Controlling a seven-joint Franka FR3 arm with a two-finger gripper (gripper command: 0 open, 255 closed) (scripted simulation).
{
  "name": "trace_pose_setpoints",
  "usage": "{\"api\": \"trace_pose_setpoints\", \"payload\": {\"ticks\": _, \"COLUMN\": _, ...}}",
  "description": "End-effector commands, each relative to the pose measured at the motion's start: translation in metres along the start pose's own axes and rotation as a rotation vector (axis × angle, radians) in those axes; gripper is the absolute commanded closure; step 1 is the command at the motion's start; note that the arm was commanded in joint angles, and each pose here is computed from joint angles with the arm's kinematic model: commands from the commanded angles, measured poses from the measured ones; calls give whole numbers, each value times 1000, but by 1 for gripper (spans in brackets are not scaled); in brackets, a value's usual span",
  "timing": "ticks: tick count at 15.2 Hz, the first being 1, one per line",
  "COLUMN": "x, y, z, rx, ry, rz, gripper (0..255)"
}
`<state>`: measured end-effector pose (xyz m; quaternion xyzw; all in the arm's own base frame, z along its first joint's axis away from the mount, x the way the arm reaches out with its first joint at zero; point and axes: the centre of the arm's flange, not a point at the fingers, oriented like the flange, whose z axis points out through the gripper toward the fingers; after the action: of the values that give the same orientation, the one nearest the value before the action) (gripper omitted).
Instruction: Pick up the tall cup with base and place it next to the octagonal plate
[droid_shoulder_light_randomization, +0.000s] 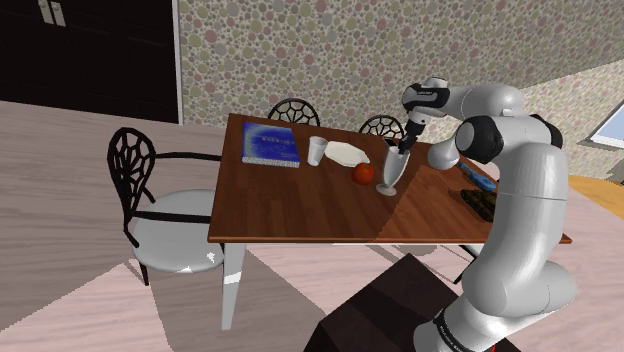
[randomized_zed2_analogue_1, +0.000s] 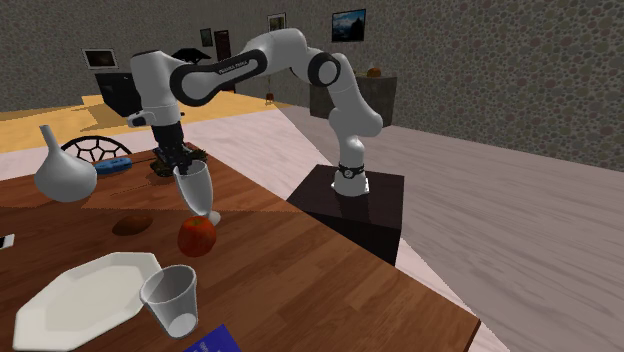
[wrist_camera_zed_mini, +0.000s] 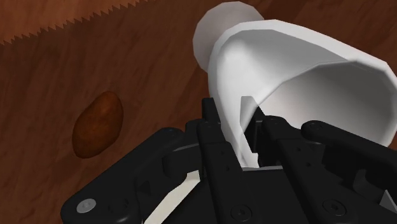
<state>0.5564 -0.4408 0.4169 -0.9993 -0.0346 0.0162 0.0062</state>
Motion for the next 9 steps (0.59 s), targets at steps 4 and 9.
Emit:
{"api": "trace_pose_setpoints", "payload": {"ticks": 4, "x": 0, "y": 0, "z": 0, "rx": -1, "ry": 1, "rz": 0, "gripper": 255}}
{"api": "trace_pose_setpoints", "payload": {"ticks": 9, "x": 0, "y": 0, "z": 0, "rx": -1, "ry": 1, "rz": 0, "gripper": 0}}
